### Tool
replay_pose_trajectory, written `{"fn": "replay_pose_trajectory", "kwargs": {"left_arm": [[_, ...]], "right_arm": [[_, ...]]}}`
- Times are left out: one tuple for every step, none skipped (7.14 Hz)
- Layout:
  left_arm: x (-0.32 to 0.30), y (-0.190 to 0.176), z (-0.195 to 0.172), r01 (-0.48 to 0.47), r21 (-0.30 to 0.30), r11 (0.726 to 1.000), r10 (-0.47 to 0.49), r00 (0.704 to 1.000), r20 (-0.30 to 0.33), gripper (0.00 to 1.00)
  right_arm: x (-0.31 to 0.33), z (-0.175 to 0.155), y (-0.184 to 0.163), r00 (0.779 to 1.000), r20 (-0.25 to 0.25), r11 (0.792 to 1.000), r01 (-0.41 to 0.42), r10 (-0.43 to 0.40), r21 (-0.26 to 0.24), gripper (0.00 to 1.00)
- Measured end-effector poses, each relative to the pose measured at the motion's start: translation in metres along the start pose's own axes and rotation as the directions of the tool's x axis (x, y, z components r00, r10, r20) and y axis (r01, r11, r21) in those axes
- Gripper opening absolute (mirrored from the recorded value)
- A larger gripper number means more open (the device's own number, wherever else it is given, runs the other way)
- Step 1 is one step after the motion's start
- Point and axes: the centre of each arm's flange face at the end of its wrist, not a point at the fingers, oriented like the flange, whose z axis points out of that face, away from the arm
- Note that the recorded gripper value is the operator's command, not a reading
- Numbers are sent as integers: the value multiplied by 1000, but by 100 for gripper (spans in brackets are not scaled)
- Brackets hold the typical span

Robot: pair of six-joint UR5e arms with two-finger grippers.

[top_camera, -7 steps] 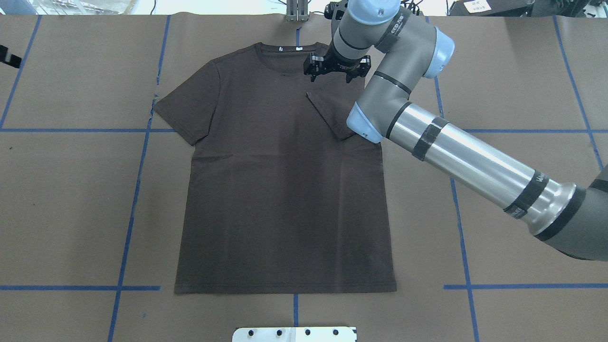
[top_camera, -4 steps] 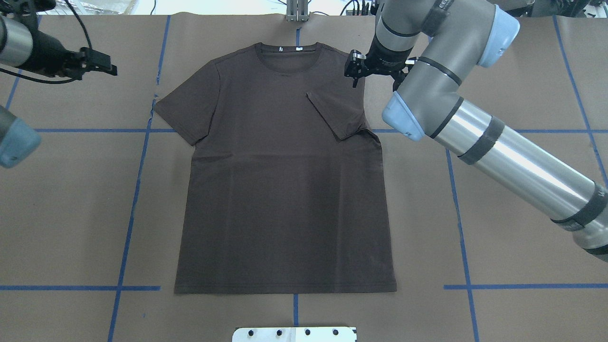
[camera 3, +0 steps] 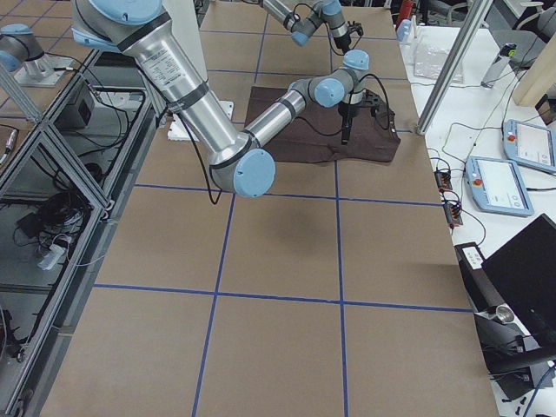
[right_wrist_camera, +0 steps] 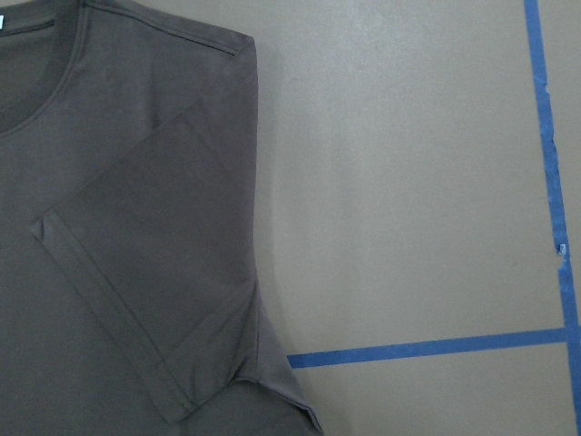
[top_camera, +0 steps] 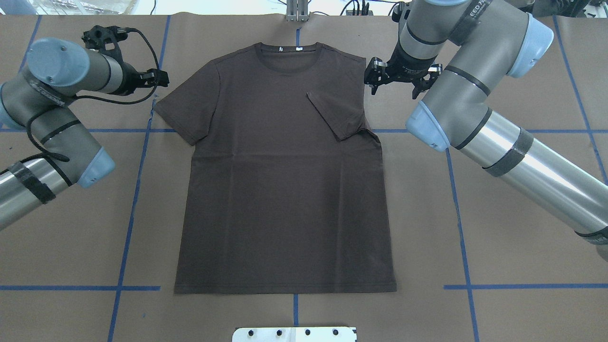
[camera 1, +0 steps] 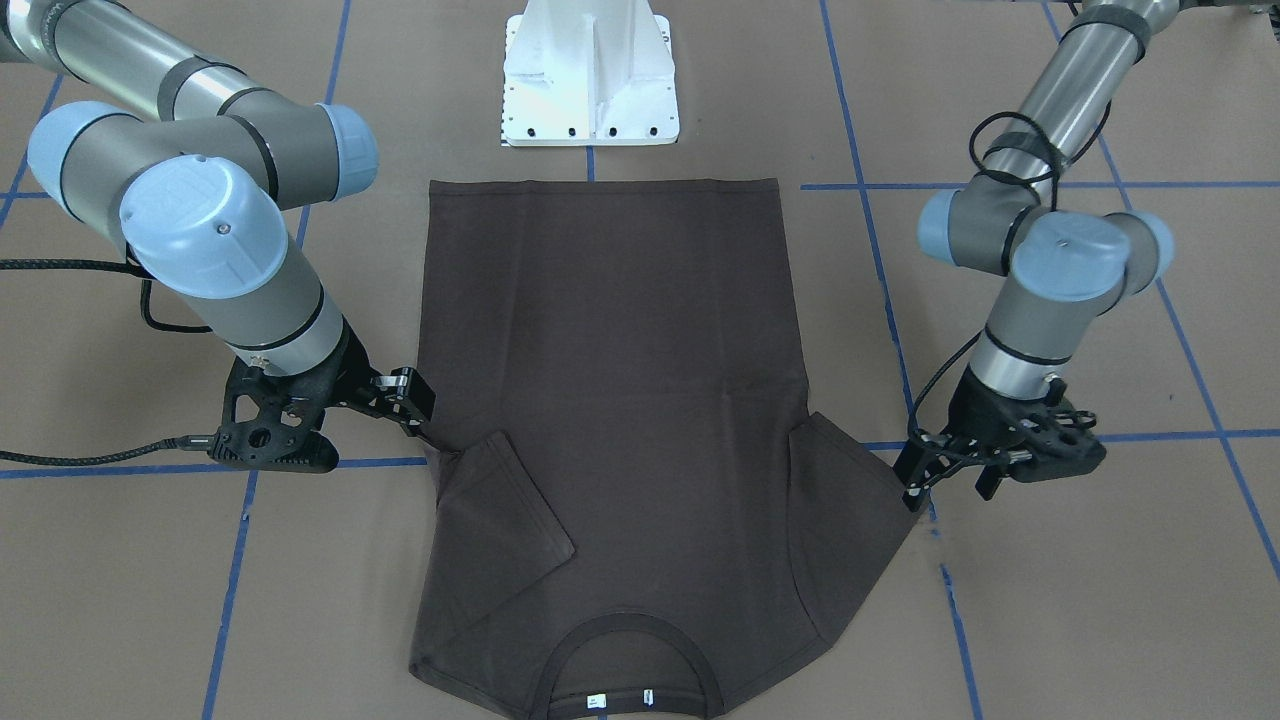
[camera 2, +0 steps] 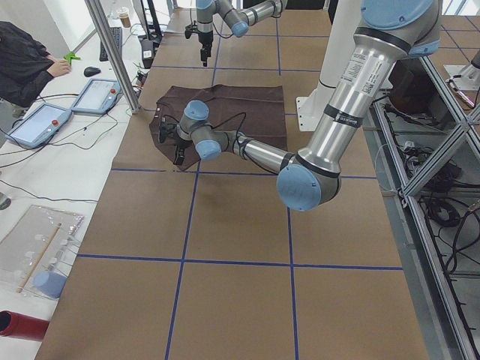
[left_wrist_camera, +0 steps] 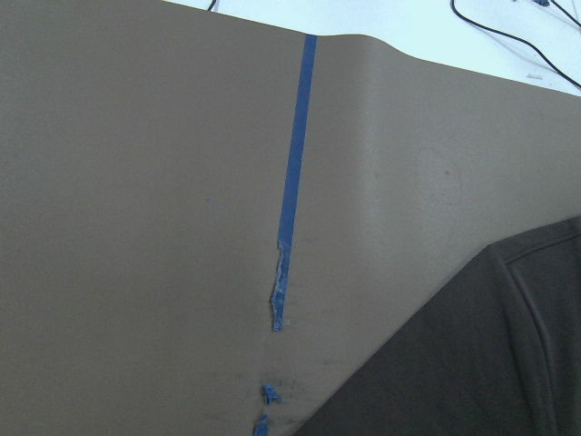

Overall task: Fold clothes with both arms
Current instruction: 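Release the sleeve and lift the right gripper while the left arm approaches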

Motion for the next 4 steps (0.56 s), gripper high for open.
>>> {"fn": "replay_pose_trajectory", "kwargs": {"left_arm": [[2, 9, 13, -8, 6, 1000, 8, 1000, 14, 99], [1, 14, 22, -11, 4, 1000, 11, 1000, 23, 98], [-1, 18, 28, -14, 1, 1000, 14, 1000, 27, 96], [-2, 20, 31, -16, 1, 1000, 16, 1000, 24, 94]], "right_arm": [[2, 1, 0, 1000, 12, 1000, 8, -8, 9, 100], [3, 2, 0, 1000, 23, 1000, 14, -14, 16, 100], [2, 2, 1, 1000, 28, 1000, 14, -14, 18, 100], [2, 2, 1, 999, 30, 1000, 12, -13, 19, 100]]}}
